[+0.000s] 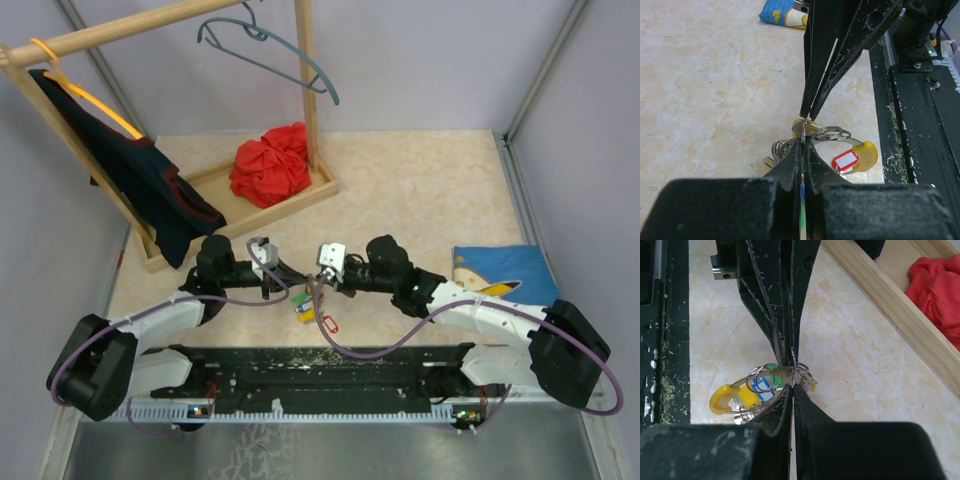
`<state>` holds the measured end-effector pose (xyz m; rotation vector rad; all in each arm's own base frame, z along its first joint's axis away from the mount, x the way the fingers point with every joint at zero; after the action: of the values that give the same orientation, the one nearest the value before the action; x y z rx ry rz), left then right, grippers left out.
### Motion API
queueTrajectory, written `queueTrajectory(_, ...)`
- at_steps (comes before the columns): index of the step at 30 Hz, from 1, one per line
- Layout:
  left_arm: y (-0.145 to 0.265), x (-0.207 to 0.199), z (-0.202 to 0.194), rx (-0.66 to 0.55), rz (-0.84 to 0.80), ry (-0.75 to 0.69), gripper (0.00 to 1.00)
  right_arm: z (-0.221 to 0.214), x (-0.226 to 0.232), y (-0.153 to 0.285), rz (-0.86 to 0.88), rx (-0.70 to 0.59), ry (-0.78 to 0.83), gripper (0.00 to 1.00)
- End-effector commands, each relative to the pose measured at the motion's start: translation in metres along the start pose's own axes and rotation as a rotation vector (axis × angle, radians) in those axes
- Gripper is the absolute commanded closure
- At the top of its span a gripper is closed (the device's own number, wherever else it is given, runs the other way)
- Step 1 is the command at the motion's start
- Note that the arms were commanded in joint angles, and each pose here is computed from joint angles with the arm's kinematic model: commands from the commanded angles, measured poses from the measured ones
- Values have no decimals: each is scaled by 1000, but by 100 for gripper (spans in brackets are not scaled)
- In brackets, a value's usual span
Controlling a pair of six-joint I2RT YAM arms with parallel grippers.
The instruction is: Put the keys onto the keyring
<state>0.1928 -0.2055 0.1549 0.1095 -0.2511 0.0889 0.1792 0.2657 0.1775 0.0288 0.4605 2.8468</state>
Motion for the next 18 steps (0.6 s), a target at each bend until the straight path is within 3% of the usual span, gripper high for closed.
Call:
queueTrajectory(1, -1, 9, 10, -19, 10, -43, 99, 36, 2, 3, 16, -107, 42, 100)
queueTrajectory(18, -3, 6, 11, -36, -37, -42, 99, 37, -1, 2, -2, -113, 40, 100)
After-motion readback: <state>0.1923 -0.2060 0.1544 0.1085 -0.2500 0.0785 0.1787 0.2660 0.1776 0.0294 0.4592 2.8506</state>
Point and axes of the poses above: each gripper's point midway between its finger pads, its own y axis back along the fingers, its own x axis along the line the jaws close on, z = x × y, the point moved 6 cm from there along y, back along the fingers, and after that the axes turned 13 degrees about -y, right-handed, at the moved point
